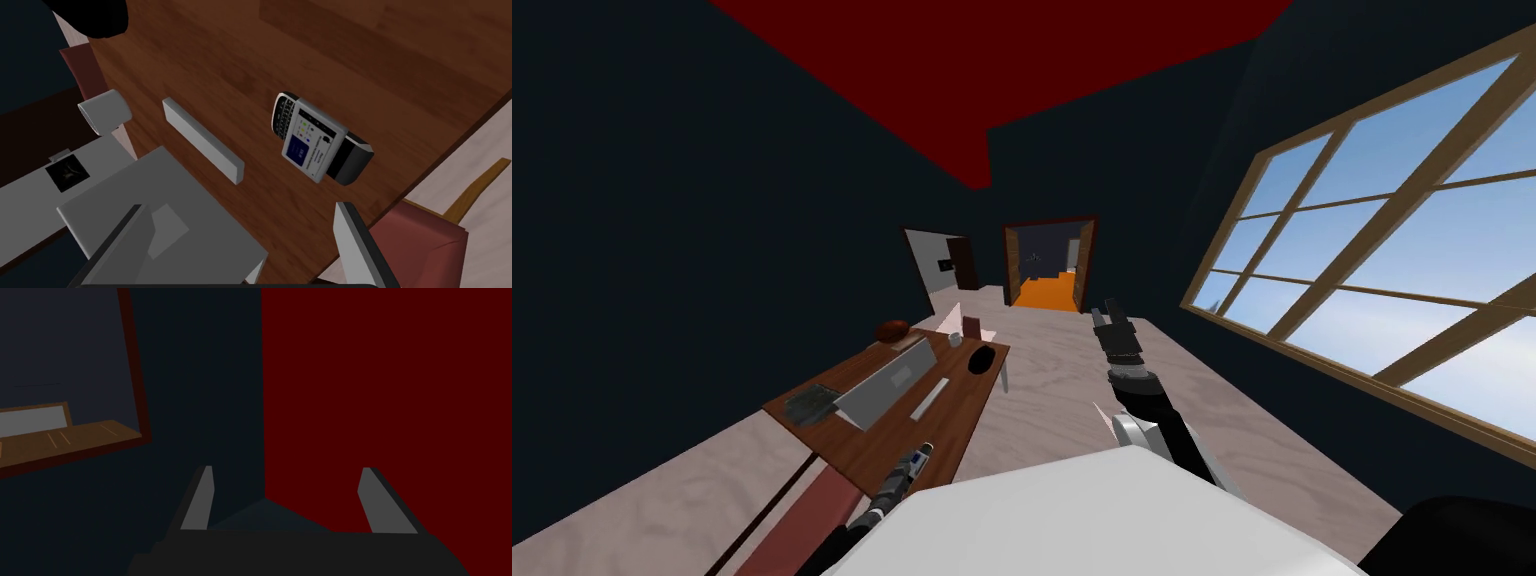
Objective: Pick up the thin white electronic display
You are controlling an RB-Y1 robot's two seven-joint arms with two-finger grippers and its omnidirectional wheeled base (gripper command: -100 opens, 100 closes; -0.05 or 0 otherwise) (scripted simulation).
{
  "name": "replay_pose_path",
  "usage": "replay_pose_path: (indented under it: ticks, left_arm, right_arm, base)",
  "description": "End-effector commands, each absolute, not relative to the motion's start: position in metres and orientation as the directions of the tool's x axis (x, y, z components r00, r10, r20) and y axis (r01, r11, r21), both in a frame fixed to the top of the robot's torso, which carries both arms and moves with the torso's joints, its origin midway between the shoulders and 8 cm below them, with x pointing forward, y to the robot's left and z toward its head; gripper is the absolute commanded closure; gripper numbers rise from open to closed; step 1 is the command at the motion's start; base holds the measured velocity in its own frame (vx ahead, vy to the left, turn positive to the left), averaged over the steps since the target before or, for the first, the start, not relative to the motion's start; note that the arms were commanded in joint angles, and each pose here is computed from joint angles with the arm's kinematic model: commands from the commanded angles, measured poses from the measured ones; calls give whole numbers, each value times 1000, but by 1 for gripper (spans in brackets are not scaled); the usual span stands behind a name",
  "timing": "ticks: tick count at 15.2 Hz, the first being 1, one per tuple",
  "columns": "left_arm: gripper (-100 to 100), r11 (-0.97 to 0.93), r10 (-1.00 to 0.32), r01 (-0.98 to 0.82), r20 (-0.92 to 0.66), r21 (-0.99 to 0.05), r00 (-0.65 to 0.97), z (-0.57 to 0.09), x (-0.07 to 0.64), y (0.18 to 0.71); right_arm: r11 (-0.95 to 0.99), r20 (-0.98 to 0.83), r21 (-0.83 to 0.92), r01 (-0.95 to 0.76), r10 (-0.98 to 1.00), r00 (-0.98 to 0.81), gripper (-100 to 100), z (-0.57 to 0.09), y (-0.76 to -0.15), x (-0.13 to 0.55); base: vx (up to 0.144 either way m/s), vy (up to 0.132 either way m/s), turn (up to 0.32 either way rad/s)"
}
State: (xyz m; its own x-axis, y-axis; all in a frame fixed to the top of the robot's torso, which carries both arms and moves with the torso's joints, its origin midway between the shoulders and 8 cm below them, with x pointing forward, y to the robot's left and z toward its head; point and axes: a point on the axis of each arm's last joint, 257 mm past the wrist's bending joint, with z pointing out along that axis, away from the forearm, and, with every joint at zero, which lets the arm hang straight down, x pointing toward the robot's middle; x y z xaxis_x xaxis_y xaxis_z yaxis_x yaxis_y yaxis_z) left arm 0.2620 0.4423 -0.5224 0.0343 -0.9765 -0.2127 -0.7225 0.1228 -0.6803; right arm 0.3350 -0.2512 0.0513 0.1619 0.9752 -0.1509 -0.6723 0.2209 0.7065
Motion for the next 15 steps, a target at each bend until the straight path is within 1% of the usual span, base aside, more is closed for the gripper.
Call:
replay_pose_path:
  ticks: [1, 2, 4, 5, 7, 10, 12, 13, 14, 15]
  left_arm:
    - [-100, 115, -976, -750, -213, -652, 36, -533, 248, 449]
    - [-100, 105, -978, -788, -208, -606, 30, -547, 231, 457]
    - [-100, 100, -978, -795, -208, -599, 34, -549, 226, 458]
    - [-100, 101, -979, -819, -203, -565, 20, -557, 216, 462]
    - [-100, 84, -979, -834, -201, -546, 32, -564, 204, 467]
    - [-100, 70, -983, -886, -185, -459, 18, -582, 172, 477]
    - [-100, 50, -983, -896, -180, -442, 35, -588, 161, 481]
    - [-100, 36, -985, -914, -167, -403, 34, -594, 146, 485]
    - [-100, 31, -985, -919, -168, -393, 38, -597, 140, 486]
    - [-100, 19, -987, -933, -153, -358, 39, -602, 126, 489]
  right_arm:
    - [221, -151, 706, -672, 975, 162, 0, 51, -251, 335]
    - [221, -151, 707, -672, 975, 162, 0, 51, -251, 335]
    - [221, -151, 706, -672, 975, 162, 0, 51, -251, 335]
    - [221, -151, 707, -672, 975, 162, 0, 51, -251, 335]
    - [221, -151, 706, -672, 975, 162, 0, 51, -251, 335]
    - [221, -151, 707, -672, 975, 162, 0, 51, -251, 335]
    - [221, -151, 707, -672, 975, 162, 0, 51, -251, 335]
    - [221, -151, 707, -672, 975, 162, 0, 51, -251, 335]
    - [221, -151, 707, -672, 975, 162, 0, 51, -251, 335]
    - [221, -151, 707, -672, 975, 162, 0, 51, -251, 335]
  base:
    - [44, 6, -61]
    - [54, -1, -206]
    - [52, 7, -143]
    - [49, 12, -213]
    - [47, 12, -141]
    - [64, 10, -231]
    - [59, 15, -151]
    - [51, 11, -139]
    - [53, 15, -183]
    - [67, 21, -259]
